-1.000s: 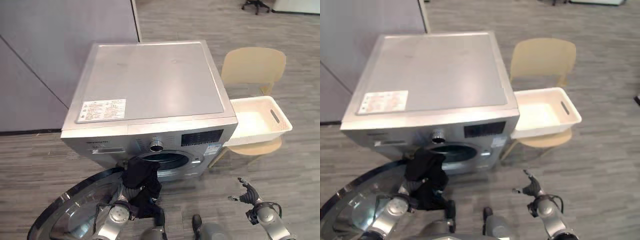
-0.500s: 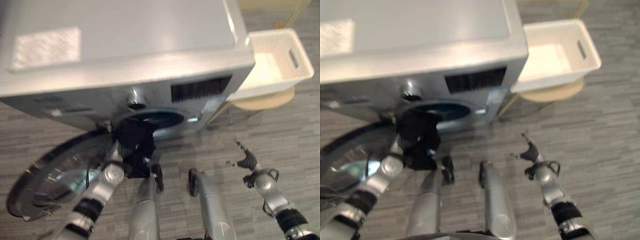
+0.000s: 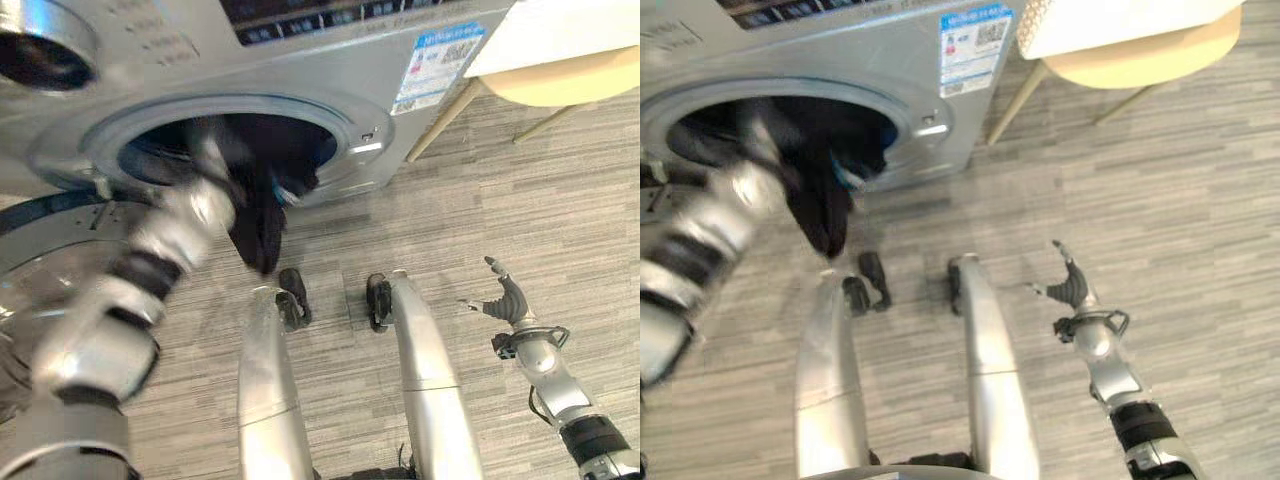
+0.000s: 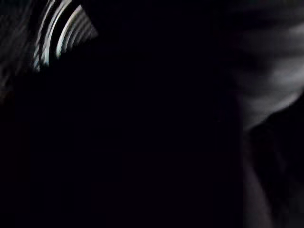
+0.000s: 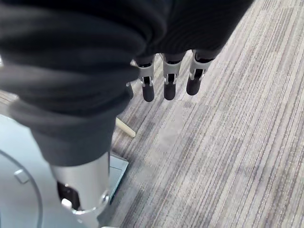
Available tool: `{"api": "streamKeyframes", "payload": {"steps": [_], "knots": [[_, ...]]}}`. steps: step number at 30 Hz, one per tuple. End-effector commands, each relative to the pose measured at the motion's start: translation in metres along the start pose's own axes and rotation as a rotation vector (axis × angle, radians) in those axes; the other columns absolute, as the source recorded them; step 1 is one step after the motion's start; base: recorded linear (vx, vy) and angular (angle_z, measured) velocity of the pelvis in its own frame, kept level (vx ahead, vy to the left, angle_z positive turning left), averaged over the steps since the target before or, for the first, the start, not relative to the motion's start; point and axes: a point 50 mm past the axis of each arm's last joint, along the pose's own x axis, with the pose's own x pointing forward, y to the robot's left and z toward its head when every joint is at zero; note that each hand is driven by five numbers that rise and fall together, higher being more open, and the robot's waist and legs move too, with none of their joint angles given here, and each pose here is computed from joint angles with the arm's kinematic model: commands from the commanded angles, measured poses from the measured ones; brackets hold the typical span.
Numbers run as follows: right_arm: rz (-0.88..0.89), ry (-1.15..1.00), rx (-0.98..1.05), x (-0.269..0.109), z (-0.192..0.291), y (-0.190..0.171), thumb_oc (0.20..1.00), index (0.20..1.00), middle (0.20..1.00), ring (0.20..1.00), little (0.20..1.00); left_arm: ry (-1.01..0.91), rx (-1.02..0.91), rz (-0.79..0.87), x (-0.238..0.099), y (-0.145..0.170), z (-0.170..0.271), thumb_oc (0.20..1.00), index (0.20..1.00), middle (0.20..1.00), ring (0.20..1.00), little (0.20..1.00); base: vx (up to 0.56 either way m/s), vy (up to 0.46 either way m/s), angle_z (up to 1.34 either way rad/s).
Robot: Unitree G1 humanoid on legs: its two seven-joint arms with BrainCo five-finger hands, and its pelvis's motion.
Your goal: Grab the laundry basket,head to the washer,open it,put in the laundry and shut it.
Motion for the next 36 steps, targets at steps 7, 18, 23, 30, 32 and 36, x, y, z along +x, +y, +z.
{"api": "streamKeyframes", "payload": {"steps": [7, 18, 23, 30, 32, 36], "knots": [[0.053, -0.05, 0.112, -0.012, 0.003, 0.01, 1.0, 1.0, 1.0, 1.0, 1.0, 0.109, 0.14, 0.251, 0.039, 0.077, -0.012, 1.0, 1.0, 1.0, 1.0, 1.0, 0.05, -0.009, -0.03], [0.108, -0.014, 0.055, -0.012, -0.003, 0.013, 1.0, 1.0, 1.0, 1.0, 1.0, 0.06, 0.175, -0.125, 0.023, 0.008, -0.006, 1.0, 1.0, 1.0, 1.0, 1.0, 0.0, -0.002, 0.08], [0.113, 0.006, 0.051, -0.011, -0.007, 0.015, 1.0, 1.0, 1.0, 1.0, 1.0, 0.001, 0.091, -0.086, 0.019, 0.004, 0.006, 1.0, 1.0, 1.0, 1.0, 1.0, -0.07, -0.015, 0.19], [0.128, 0.125, 0.039, -0.019, -0.028, 0.036, 1.0, 1.0, 1.0, 1.0, 1.0, 0.124, -0.375, -0.177, -0.062, -0.077, -0.006, 1.0, 1.0, 1.0, 1.0, 1.0, -0.08, -0.03, 0.22], [0.123, 0.178, 0.032, -0.022, -0.037, 0.038, 1.0, 1.0, 1.0, 1.0, 1.0, 0.199, -0.477, -0.252, -0.1, -0.105, -0.012, 1.0, 1.0, 1.0, 1.0, 1.0, -0.01, 0.008, 0.18], [0.135, 0.283, 0.011, -0.034, -0.059, 0.039, 1.0, 1.0, 1.0, 1.0, 1.0, 0.377, -0.611, -0.413, -0.185, -0.144, -0.025, 1.0, 1.0, 1.0, 1.0, 1.0, 0.06, 0.008, 0.12]]}}
